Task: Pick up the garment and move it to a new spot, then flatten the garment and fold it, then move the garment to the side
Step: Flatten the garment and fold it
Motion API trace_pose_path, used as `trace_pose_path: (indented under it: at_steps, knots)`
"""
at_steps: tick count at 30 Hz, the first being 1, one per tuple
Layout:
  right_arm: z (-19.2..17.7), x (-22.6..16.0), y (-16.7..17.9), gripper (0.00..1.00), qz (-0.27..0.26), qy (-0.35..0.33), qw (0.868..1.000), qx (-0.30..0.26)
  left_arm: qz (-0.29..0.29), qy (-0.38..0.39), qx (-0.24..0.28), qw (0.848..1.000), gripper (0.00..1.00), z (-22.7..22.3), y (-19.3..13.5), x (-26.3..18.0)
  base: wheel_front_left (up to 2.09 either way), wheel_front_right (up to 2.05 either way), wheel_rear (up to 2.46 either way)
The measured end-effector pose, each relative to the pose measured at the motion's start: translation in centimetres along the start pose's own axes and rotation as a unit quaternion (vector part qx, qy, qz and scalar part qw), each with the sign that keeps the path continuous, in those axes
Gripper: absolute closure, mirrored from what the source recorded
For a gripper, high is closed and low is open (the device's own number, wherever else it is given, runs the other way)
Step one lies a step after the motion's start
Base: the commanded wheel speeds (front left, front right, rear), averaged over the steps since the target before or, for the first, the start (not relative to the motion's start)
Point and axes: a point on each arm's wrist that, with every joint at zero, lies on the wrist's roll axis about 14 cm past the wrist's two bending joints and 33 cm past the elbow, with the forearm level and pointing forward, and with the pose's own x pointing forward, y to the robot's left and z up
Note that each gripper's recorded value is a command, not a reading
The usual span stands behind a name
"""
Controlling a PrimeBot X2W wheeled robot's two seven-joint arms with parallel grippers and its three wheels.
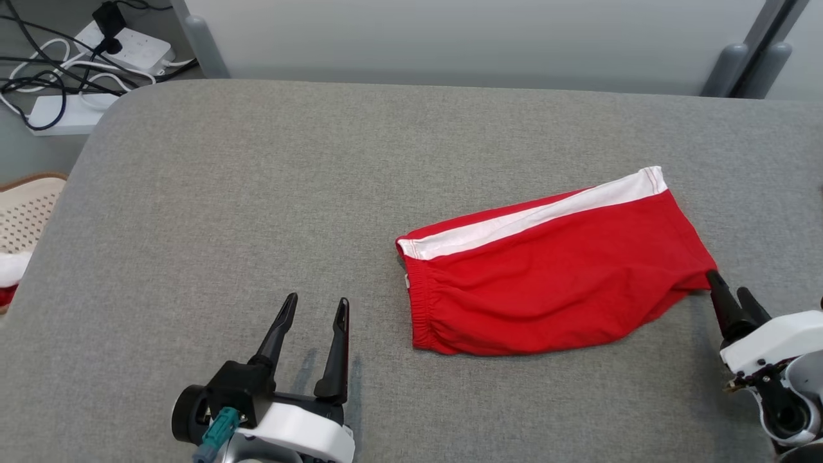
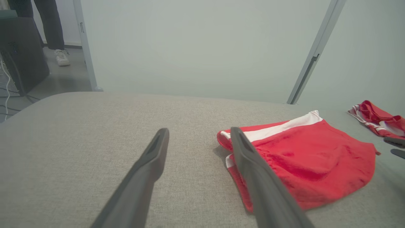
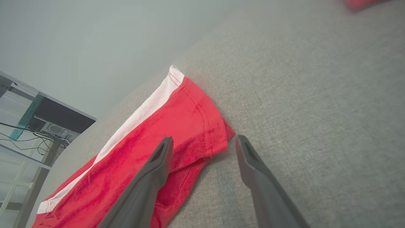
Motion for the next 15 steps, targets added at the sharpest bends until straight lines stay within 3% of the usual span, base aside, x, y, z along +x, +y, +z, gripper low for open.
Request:
trace_pose_path:
  at_steps: [10,15]
  knots:
    - [-1.7,3.0,-1.7,0.0,-0.037,0.079,0.996,0.033,0.016,0.004,0.001,1.0,0.0,-0.4,0.8,-0.4,0.0,0.0,0.0]
    - [-2.1,4.7,-0.9,0.0,-0.033,0.095,0.994,0.043,0.029,0.008,0.001,1.0,0.0,-0.6,1.6,-0.5,0.0,0.0,0.0]
